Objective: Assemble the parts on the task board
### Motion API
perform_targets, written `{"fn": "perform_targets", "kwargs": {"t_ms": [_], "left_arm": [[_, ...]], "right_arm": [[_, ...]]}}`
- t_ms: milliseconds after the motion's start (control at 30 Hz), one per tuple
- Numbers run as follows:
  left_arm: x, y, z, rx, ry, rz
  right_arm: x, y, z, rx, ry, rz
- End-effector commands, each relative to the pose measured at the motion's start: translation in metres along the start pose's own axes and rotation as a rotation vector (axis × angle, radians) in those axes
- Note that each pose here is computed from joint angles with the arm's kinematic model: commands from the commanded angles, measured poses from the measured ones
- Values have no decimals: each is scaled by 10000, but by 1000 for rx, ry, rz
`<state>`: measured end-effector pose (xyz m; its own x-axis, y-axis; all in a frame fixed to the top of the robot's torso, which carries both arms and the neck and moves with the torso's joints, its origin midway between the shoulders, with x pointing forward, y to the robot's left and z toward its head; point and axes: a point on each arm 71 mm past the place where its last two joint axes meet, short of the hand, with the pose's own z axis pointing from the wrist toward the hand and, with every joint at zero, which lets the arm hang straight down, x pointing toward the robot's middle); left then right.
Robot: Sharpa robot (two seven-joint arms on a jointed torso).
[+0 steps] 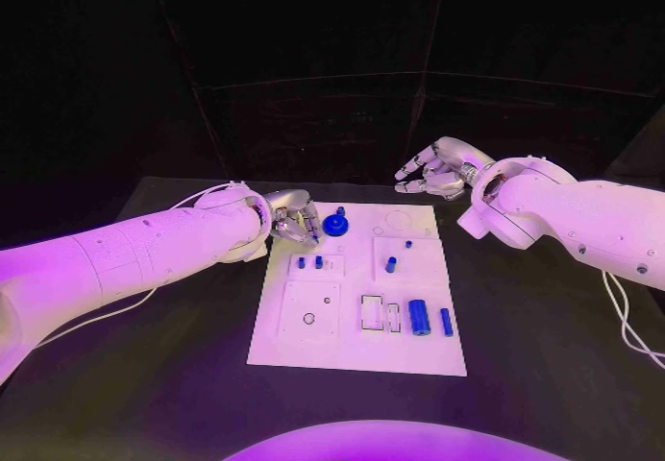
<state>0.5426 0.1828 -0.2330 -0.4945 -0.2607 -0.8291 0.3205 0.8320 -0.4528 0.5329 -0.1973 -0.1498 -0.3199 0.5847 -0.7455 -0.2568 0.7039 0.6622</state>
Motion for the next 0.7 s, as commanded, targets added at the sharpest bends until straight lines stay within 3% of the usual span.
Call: {"fn": "perform_targets", "kwargs": {"t_ms": [33, 700], "left_arm": [[9, 3, 5, -9, 24, 15], [51, -41, 37, -1, 45, 44]], "right_arm": [[-10, 19, 3, -11, -7, -3], [-6, 22, 5, -11, -5, -3]]}}
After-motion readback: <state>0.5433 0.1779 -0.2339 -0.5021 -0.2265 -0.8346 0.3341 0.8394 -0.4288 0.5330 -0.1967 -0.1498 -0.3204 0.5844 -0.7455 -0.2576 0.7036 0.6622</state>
